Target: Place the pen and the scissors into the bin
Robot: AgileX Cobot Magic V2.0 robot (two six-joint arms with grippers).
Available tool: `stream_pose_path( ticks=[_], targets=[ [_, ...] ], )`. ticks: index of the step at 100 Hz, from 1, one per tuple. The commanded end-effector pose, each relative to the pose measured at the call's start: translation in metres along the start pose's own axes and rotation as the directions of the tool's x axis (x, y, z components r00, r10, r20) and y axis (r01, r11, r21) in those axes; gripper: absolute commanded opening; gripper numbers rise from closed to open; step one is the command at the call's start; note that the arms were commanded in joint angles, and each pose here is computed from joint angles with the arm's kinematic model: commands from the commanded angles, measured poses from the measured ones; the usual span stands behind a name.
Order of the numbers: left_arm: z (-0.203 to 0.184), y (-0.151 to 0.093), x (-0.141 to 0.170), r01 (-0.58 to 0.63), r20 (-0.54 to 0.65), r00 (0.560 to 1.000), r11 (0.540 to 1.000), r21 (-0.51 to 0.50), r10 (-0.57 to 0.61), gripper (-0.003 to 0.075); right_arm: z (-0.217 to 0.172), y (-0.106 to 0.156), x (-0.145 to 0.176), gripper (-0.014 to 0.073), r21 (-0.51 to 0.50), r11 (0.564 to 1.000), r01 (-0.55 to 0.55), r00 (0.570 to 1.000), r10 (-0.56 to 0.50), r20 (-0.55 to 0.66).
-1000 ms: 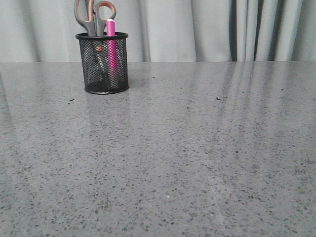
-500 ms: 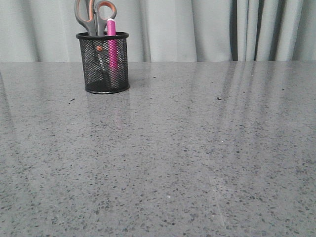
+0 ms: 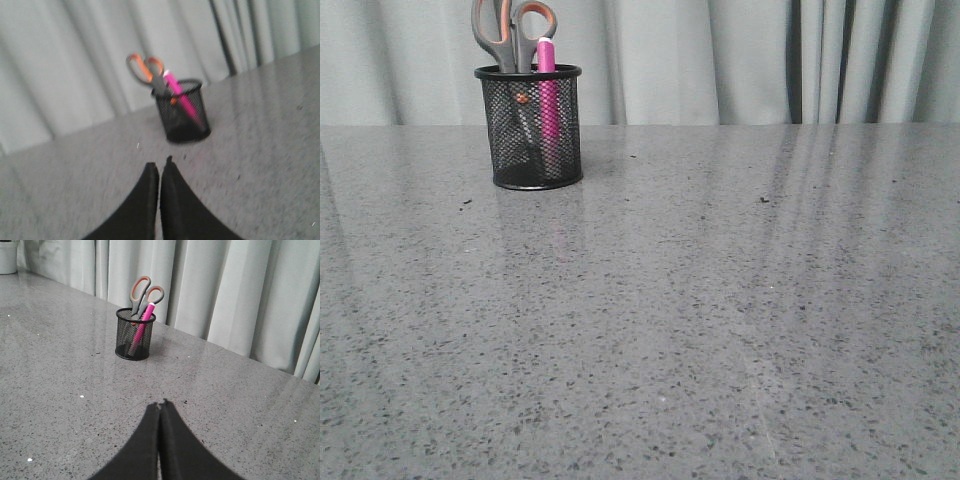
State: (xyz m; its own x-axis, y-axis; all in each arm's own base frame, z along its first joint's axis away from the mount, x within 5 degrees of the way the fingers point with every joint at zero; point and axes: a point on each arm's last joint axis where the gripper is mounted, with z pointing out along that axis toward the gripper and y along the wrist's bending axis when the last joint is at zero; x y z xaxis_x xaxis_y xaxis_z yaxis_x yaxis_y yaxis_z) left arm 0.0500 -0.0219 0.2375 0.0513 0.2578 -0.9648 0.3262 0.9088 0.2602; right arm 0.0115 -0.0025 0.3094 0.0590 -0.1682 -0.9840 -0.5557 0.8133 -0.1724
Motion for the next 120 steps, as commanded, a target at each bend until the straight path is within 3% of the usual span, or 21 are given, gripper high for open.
stream_pose_path(
  ticks=[1,15,31,40,50,120],
  targets=[
    [-0.002,0.007,0.009,0.113,-0.022,0.993,0.984,-0.138,-0.117,-0.0019,0.001,-0.001,-0.013,-0.007,0.007,1.0,0.013,0.997,-0.014,0.074],
    [-0.003,0.007,0.032,0.205,-0.018,0.977,0.95,-0.236,-0.215,-0.0019,0.001,-0.001,-0.013,-0.0069,0.007,1.0,0.013,0.997,-0.014,0.074],
    [0.001,0.003,0.056,0.162,-0.097,0.977,0.955,-0.249,-0.191,-0.0019,0.001,-0.001,-0.013,-0.0069,0.008,1.0,0.015,0.997,-0.015,0.074],
    [0.001,0.001,0.064,0.212,-0.149,0.955,0.944,-0.253,-0.255,-0.0019,0.001,-0.001,-0.013,-0.0069,0.008,1.0,0.015,0.997,-0.015,0.074],
    [0.0,0.002,0.067,0.144,-0.193,0.961,0.954,-0.263,-0.198,-0.0019,0.001,-0.001,-0.013,-0.0069,0.008,1.0,0.015,0.997,-0.015,0.074],
    [0.0,0.002,0.066,0.144,-0.19,0.962,0.954,-0.263,-0.198,-0.0019,0.001,-0.001,-0.013,-0.0069,0.008,1.0,0.015,0.997,-0.015,0.074]
  ],
)
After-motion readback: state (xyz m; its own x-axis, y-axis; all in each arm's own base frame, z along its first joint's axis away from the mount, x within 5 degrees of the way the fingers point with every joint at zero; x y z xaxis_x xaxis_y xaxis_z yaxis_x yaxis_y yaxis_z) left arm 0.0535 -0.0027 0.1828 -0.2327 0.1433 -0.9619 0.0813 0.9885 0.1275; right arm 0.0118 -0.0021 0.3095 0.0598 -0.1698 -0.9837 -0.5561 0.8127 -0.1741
